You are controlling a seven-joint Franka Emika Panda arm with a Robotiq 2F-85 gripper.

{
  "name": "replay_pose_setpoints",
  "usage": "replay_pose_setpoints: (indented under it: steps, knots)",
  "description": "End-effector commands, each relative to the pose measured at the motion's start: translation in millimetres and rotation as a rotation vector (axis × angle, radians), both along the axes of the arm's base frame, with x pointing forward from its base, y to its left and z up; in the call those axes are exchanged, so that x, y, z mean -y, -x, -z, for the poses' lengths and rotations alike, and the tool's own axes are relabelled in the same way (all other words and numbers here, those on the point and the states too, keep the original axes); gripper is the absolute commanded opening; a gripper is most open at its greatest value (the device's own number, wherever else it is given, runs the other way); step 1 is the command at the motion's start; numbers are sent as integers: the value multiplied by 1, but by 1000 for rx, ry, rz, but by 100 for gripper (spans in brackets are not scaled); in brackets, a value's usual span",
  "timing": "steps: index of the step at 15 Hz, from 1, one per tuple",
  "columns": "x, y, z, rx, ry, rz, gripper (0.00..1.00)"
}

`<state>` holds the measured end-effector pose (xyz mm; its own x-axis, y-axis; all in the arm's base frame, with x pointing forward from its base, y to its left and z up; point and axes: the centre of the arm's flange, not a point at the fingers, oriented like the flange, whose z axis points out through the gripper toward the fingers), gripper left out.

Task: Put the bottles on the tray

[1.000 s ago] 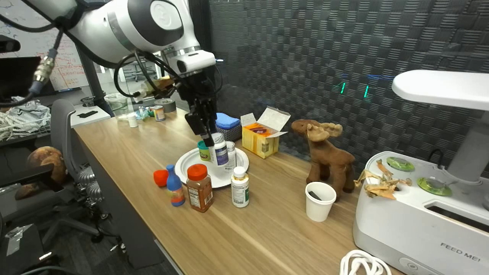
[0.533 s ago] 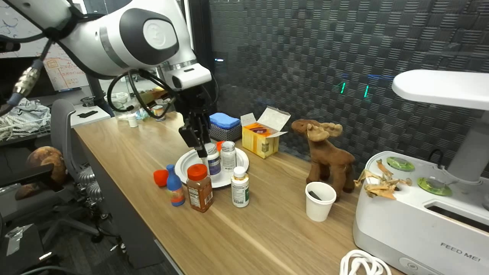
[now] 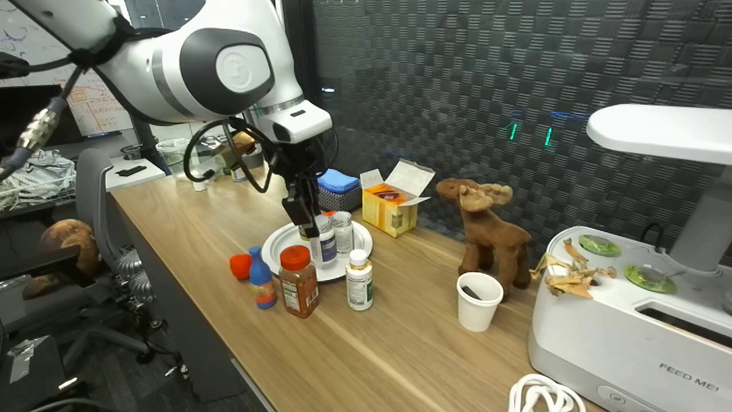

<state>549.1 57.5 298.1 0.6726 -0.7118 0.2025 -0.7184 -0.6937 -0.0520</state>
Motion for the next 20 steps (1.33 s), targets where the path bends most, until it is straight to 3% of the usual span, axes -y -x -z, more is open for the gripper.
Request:
replay_pose_setpoints:
  steps: [1, 11, 17, 18, 19, 20]
  knots:
    - [-8, -3, -6, 10, -37, -75, 19]
    - [-11, -8, 9, -32, 73, -162, 19]
    - [-11, -13, 21, -56, 73, -181, 19]
    - [-11, -13, 20, -58, 74, -181, 69]
    - [-11, -13, 19, -56, 76, -180, 70]
    - [-10, -11, 17, -55, 84, -178, 77]
